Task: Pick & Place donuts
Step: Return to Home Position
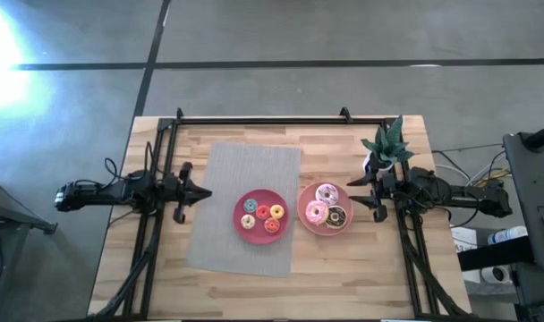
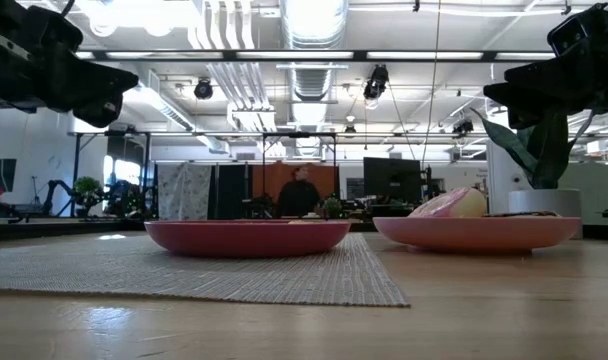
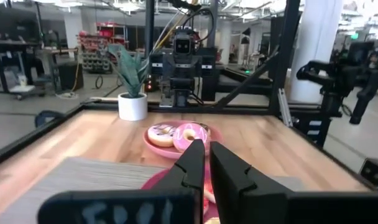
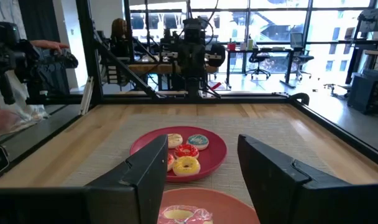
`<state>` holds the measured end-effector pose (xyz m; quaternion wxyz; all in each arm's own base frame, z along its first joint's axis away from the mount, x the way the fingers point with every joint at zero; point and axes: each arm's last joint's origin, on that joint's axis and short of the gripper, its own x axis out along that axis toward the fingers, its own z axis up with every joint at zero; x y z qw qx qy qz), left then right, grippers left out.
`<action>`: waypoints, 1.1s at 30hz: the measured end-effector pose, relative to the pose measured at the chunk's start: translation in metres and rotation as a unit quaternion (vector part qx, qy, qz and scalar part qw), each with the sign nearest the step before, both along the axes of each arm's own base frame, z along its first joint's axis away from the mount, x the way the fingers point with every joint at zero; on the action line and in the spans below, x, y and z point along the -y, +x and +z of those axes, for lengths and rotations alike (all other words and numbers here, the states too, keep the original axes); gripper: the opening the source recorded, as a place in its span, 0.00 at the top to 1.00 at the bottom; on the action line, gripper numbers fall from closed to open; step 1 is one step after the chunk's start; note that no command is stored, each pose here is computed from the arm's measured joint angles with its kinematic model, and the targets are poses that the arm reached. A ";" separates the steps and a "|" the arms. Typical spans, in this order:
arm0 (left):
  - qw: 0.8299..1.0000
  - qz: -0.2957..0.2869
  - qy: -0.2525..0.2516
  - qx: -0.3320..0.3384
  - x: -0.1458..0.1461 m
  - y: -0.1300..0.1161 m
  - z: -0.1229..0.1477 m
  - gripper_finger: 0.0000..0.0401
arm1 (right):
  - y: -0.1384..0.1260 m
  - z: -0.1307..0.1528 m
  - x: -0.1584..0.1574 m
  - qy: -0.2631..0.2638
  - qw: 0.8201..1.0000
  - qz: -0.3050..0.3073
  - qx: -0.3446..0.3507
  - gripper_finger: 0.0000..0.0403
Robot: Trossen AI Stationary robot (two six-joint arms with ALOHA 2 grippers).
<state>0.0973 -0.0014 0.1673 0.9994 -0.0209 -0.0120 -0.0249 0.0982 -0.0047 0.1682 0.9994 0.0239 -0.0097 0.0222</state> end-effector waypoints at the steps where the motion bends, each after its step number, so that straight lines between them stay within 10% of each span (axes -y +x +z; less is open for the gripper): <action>1: 1.000 0.000 -0.008 0.001 0.000 0.000 0.000 1.00 | 0.000 0.000 0.000 0.000 1.000 0.000 0.000 0.54; 33: 0.999 -0.002 -0.048 0.001 0.000 0.001 0.001 1.00 | 0.000 0.000 0.000 0.001 1.000 0.000 0.000 0.54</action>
